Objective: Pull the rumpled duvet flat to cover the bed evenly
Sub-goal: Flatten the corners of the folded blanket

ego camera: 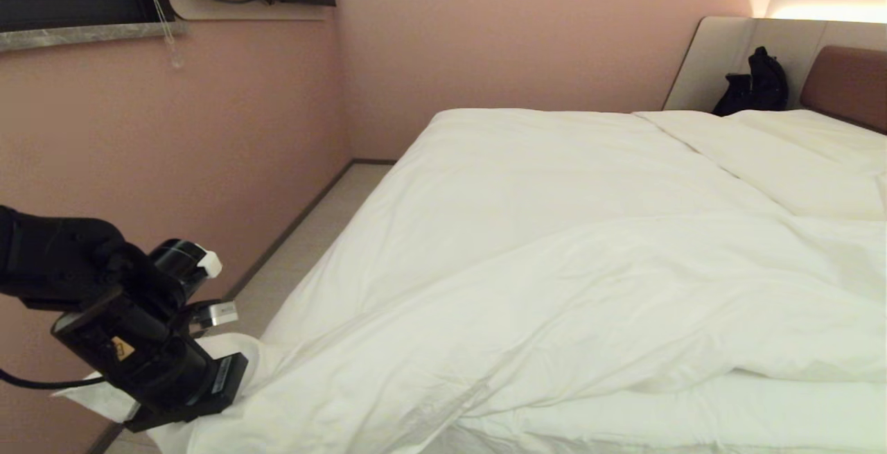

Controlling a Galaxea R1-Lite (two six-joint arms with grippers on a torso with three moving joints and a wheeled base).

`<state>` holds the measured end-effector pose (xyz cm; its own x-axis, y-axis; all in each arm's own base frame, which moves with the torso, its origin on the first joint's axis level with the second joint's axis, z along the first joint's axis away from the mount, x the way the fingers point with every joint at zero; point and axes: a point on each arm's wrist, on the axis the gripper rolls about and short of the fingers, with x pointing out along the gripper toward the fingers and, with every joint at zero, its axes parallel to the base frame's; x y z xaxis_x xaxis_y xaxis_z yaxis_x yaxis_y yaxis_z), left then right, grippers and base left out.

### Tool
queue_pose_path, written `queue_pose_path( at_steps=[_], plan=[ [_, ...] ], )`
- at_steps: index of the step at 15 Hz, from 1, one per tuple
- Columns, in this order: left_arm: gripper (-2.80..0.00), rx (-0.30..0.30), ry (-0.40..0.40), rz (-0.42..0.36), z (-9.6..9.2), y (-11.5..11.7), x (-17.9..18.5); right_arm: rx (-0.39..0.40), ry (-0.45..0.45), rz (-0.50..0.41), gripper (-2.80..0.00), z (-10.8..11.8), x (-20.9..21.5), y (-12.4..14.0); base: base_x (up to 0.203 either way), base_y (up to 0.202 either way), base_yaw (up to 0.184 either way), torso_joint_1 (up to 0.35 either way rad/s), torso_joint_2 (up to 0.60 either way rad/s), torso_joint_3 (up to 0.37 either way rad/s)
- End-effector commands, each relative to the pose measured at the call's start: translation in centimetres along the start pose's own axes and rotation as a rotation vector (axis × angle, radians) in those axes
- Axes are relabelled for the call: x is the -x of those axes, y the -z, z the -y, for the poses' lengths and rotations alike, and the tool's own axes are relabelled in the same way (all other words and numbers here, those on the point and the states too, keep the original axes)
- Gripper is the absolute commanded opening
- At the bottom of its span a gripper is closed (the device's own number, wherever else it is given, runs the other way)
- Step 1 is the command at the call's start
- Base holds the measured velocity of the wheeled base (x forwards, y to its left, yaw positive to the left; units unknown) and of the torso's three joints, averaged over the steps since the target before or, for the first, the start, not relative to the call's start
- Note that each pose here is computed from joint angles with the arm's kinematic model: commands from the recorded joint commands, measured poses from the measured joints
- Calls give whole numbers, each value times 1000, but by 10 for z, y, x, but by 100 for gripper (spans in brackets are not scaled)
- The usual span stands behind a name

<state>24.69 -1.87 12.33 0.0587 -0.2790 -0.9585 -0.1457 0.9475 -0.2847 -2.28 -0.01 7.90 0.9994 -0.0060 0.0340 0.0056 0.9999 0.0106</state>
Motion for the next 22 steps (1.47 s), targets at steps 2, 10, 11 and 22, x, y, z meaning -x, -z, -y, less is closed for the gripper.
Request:
queue_pose_path(
  at_steps=[2,10,11,22],
  plan=[
    [-280,5,5,-19,-1,4,-2,0,0,0,-280,0,0,0,0,0,0,0,0,0],
    [0,3,5,-11,-2,9,1,0,0,1,-280,0,0,0,0,0,0,0,0,0],
    [0,1,7,-5,-1,10,2,0,0,1,-280,0,0,0,0,0,0,0,0,0],
    [0,-141,164,661,22,13,86,0,0,1,-280,0,0,0,0,0,0,0,0,0]
  ],
)
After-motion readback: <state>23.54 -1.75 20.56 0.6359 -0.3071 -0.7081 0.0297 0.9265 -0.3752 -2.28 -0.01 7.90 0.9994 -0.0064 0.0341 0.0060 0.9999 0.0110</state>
